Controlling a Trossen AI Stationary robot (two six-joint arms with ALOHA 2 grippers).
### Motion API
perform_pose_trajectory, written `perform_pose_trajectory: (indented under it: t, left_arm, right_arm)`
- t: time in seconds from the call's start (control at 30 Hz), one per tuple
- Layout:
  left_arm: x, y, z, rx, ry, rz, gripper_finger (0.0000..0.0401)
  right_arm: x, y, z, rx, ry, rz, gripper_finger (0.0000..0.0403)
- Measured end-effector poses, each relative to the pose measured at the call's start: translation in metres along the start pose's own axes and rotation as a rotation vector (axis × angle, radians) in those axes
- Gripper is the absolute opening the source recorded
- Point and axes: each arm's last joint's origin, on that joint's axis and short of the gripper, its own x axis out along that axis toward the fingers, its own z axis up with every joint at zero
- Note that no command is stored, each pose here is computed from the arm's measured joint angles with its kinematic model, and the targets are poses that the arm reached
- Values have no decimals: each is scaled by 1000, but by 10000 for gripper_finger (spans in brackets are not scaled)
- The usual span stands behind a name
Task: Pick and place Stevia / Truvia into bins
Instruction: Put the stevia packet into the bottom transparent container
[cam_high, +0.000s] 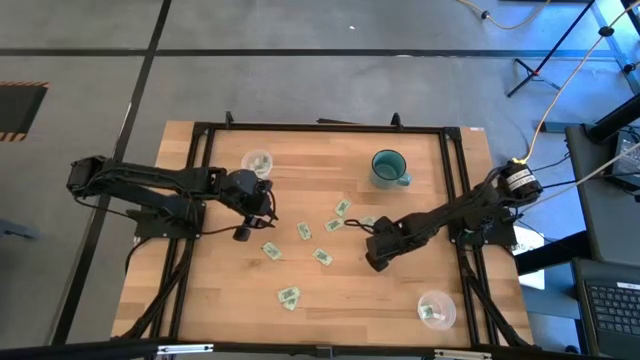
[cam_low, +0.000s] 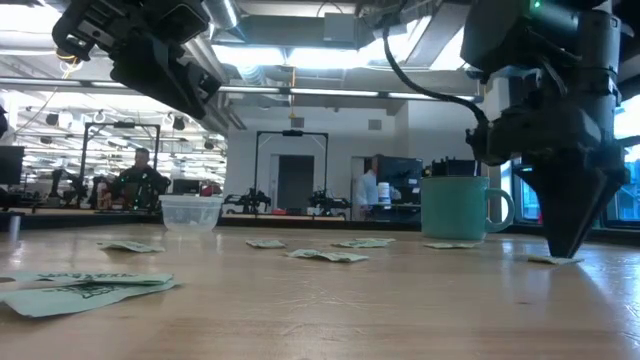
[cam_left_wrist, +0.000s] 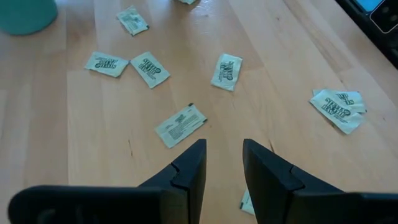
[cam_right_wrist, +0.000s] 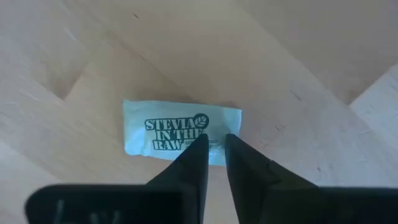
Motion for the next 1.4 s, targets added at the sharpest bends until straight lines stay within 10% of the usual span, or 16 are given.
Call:
perform_pose_trajectory:
  t: [0.87,1.4]
  left_arm:
    - [0,0,0,1,1,2,99]
    - [0,1,-1,-2,21,56,100]
  right_arm:
    - [7,-7,-3,0,2,-11,7]
    - [-115,45,-48,18,109,68,1]
